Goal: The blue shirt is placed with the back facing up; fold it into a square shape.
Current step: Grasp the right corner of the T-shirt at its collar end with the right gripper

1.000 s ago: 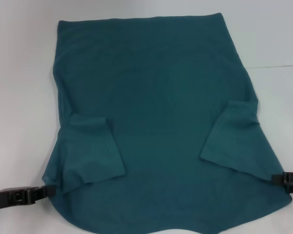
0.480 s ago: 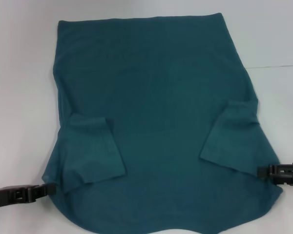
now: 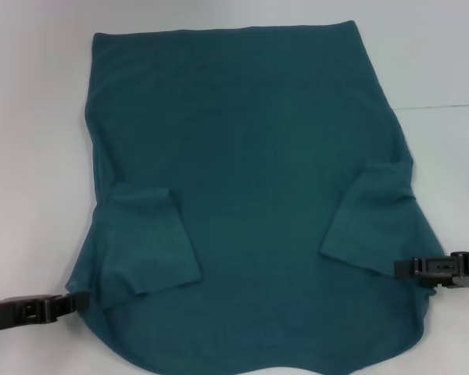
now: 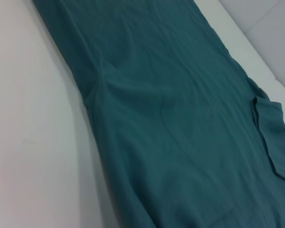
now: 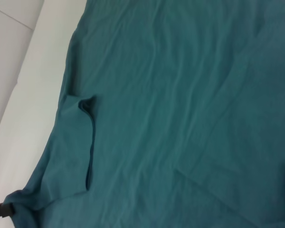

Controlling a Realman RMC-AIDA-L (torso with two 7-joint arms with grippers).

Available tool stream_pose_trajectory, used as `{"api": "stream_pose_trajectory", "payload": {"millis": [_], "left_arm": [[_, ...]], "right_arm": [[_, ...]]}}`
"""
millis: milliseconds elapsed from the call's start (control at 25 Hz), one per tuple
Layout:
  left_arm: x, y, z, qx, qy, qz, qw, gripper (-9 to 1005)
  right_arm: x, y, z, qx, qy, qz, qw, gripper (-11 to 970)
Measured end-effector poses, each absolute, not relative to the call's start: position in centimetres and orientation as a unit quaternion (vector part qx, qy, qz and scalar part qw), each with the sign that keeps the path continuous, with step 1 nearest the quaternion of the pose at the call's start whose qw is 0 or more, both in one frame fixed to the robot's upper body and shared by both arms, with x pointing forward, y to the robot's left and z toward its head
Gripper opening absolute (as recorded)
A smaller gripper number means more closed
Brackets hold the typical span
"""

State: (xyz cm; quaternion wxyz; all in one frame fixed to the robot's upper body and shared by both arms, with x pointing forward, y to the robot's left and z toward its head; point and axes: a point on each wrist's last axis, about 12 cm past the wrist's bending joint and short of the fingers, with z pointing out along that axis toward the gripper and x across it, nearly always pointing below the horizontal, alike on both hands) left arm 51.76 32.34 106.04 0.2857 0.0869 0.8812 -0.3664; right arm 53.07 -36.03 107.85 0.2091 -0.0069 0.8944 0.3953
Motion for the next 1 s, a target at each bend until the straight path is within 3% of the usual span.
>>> {"api": "stream_pose_trajectory", "payload": {"millis": [1000], "left_arm": [[51.8, 31.8, 105.8, 0.089, 0.879, -0.376, 0.281, 21]], "right_arm": [[48.5, -41.0, 107.2, 0.055, 0.901, 0.381, 0.200, 922]]}}
